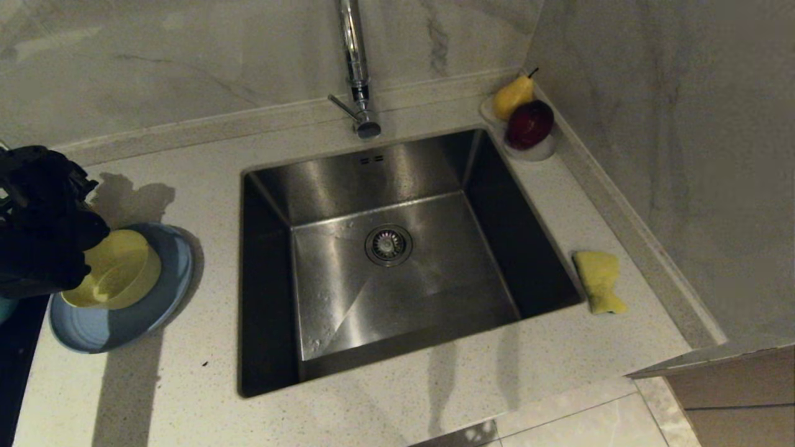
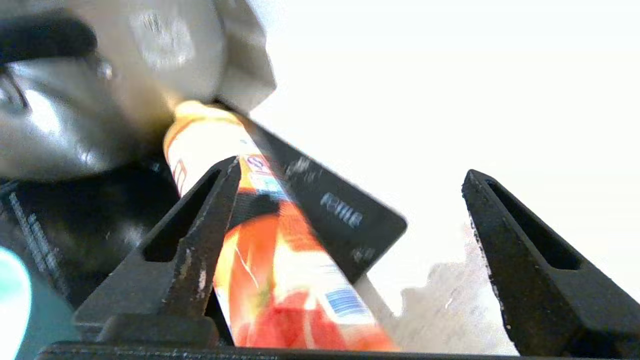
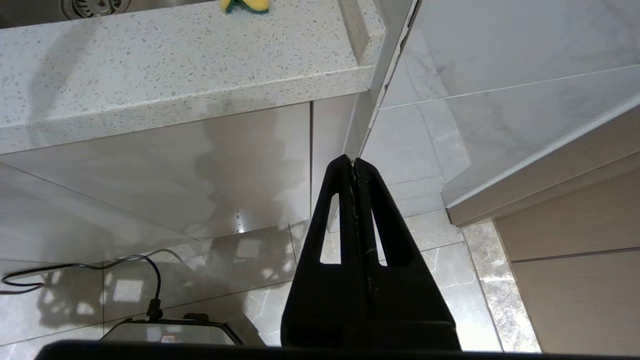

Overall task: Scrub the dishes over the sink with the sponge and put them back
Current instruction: Place the dish soap on the table

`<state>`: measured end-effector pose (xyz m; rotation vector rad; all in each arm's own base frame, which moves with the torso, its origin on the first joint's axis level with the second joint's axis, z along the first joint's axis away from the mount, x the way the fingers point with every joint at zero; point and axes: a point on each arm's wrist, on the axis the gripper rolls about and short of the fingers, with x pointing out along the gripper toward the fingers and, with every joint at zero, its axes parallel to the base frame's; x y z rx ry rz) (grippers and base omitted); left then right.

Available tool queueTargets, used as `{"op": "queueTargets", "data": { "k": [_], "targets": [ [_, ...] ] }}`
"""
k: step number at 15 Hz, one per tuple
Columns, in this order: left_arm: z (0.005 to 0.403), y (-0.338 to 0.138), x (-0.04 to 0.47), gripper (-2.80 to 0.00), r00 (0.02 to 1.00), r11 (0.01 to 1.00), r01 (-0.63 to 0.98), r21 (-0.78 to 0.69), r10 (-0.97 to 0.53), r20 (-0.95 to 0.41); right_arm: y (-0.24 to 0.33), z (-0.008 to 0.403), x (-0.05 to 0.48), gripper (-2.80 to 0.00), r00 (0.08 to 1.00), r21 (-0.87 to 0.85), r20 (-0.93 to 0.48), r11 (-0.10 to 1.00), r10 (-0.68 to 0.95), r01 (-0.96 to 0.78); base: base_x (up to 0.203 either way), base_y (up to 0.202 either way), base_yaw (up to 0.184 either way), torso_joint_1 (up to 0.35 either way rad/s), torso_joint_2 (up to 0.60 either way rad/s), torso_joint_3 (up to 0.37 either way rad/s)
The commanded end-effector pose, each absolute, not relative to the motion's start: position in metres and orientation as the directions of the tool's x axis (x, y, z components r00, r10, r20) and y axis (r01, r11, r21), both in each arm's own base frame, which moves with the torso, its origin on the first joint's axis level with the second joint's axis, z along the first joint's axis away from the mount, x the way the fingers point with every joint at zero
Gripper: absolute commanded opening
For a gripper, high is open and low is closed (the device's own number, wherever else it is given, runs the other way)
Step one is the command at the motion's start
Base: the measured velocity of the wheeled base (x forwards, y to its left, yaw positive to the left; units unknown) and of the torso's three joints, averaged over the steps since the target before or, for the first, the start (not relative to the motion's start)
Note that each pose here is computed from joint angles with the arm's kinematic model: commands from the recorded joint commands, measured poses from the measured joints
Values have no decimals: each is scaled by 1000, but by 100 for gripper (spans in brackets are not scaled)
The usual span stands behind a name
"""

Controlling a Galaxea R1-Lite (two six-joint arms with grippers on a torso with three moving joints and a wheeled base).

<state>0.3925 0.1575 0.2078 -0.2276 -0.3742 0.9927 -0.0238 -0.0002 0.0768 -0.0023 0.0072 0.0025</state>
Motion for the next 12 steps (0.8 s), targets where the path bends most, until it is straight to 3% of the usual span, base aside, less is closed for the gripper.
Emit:
{"op": "queueTargets", "data": {
  "k": [1,6,12],
  "targets": [
    [205,158,392,0,490,526,-776,-349,850,193,0,77,-24,-280,1000,-3,-6,1000,3,-3,0,0,0,0,0,0],
    [209,157,392,0,502,516,-785,-343,854,138,0,77,-24,-280,1000,-3,-6,1000,3,-3,0,0,0,0,0,0],
    [218,147,384,0,533,463,-791,-400,842,-79,0,77,-24,-280,1000,-3,-6,1000,3,-3,0,0,0,0,0,0]
  ]
}}
